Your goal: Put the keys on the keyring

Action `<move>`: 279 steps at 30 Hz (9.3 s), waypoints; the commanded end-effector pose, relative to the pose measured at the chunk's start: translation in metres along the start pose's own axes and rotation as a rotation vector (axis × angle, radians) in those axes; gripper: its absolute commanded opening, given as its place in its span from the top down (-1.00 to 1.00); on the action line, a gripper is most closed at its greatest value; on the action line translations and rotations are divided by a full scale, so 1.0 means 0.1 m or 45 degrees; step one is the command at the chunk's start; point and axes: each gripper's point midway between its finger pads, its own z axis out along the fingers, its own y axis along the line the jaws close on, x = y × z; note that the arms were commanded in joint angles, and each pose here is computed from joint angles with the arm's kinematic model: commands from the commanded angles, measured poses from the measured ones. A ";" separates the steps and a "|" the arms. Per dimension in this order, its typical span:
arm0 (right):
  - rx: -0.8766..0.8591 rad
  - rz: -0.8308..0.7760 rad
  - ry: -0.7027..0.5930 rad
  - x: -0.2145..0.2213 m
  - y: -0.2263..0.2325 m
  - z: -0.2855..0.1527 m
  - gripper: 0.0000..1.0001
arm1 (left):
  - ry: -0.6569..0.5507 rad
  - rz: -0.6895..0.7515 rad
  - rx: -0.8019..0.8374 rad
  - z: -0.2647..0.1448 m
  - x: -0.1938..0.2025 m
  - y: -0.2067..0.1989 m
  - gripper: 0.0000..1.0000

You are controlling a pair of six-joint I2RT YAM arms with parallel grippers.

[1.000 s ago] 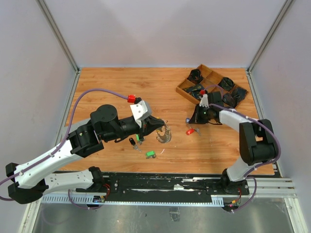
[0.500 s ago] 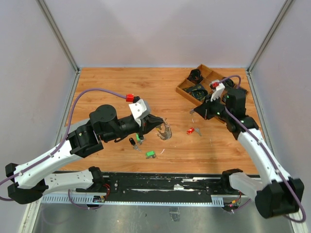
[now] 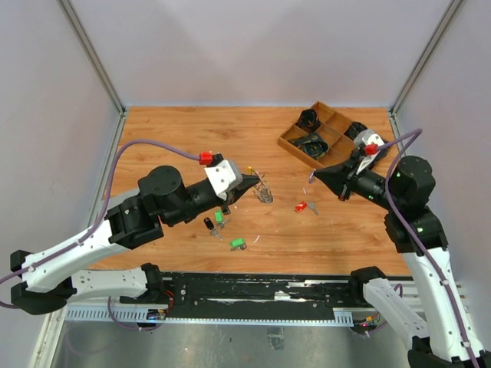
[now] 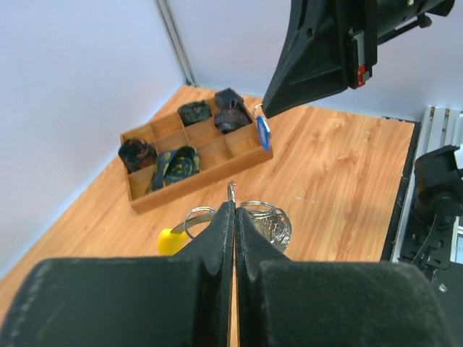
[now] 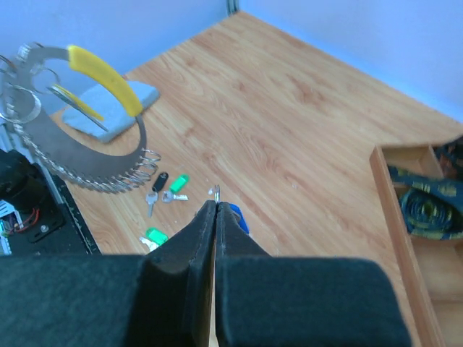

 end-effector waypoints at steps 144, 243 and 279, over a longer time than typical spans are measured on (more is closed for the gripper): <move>-0.530 -0.136 -0.008 -0.74 1.17 -0.14 0.99 | -0.202 0.503 -0.253 0.18 -0.74 -0.60 0.99; -1.170 -0.223 -0.056 -0.77 1.91 -0.39 0.72 | -0.427 -0.102 0.163 -0.30 -0.87 -0.97 0.99; -0.592 -0.738 0.602 -0.22 1.34 -0.44 0.99 | -0.237 -0.188 0.060 -0.15 -0.49 -0.78 -0.07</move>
